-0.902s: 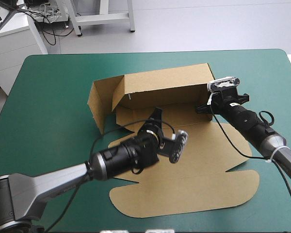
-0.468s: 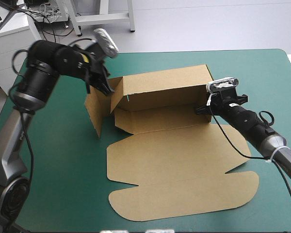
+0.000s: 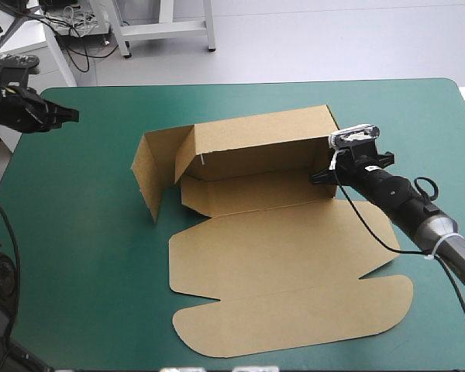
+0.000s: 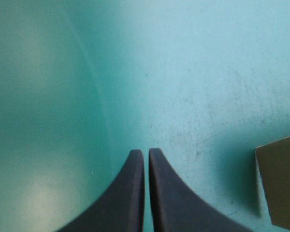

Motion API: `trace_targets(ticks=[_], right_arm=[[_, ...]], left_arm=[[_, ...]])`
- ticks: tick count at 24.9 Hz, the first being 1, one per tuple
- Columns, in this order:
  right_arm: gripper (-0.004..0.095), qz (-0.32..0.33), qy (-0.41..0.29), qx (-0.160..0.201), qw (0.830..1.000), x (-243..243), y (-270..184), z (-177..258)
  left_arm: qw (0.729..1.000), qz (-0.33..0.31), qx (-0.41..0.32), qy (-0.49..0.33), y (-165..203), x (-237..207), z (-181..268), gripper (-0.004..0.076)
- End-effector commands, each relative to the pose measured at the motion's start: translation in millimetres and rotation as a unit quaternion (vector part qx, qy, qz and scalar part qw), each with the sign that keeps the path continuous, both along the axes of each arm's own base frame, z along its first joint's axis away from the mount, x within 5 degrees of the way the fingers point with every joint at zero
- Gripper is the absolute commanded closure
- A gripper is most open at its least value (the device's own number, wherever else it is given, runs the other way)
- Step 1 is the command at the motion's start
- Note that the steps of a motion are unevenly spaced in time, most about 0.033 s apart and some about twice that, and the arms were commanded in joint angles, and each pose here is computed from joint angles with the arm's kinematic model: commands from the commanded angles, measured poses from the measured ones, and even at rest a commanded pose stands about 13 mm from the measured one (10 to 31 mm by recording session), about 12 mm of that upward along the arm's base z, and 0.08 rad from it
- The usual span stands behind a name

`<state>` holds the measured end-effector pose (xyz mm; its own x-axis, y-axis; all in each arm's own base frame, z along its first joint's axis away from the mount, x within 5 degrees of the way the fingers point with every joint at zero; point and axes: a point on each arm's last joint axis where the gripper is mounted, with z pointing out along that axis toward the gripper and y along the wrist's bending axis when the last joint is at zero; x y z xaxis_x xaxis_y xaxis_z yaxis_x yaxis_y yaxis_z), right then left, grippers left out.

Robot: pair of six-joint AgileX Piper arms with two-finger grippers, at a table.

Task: Fold the box

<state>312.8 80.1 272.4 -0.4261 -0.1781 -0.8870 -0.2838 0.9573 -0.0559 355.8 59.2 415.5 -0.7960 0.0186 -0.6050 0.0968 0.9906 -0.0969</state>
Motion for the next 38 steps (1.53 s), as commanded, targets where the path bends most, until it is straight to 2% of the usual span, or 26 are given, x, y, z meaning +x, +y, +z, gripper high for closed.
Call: trace_targets(ticks=[1,7,13,16,21,25,28,31,34,38], right_arm=[[0.0928,-0.014,-0.043,0.009,0.999,0.7,-3.9,24.7],[0.0928,0.008,-0.03,0.004,1.0,-1.0,-0.6,22.2],[0.0928,0.018,-0.022,0.009,1.0,-1.4,0.4,22.6],[0.0924,0.014,-0.009,0.029,0.999,2.7,-5.0,24.4],[0.0906,0.02,0.04,0.083,0.996,15.6,-18.2,40.1],[0.0906,-0.001,0.063,0.077,0.995,20.1,-22.6,73.7],[0.0906,-0.031,0.142,0.076,0.986,14.8,-25.2,107.2],[0.0906,-0.031,0.175,0.089,0.98,9.4,-23.6,131.8],[0.0906,-0.03,0.235,0.085,0.968,7.0,-21.7,124.6],[0.0906,0.007,0.349,0.039,0.936,3.9,1.3,94.7]], left_arm=[[0.999,0.03,-0.038,-0.004,12.9,-13.6,-0.2,0.0708],[0.989,0.114,-0.089,0.034,39.6,-13.7,-49.8,0.0708],[0.981,0.14,-0.117,0.066,46.3,-19.4,-77.6,0.0708],[0.978,0.149,-0.126,0.074,44.9,-22.2,-84.1,0.0708],[0.977,0.157,-0.126,0.073,43.5,-27.2,-89.2,0.0708],[0.976,0.166,-0.126,0.068,43.1,-31.6,-90.8,0.0708],[0.975,0.168,-0.127,0.071,42.5,-33.3,-93.4,0.0708],[0.974,0.173,-0.131,0.07,42.1,-34.1,-91.8,0.0708],[0.973,0.173,-0.135,0.074,41.2,-35.1,-91.5,0.0708],[0.97,0.18,-0.143,0.078,40.6,-35.5,-91.6,0.0708]])
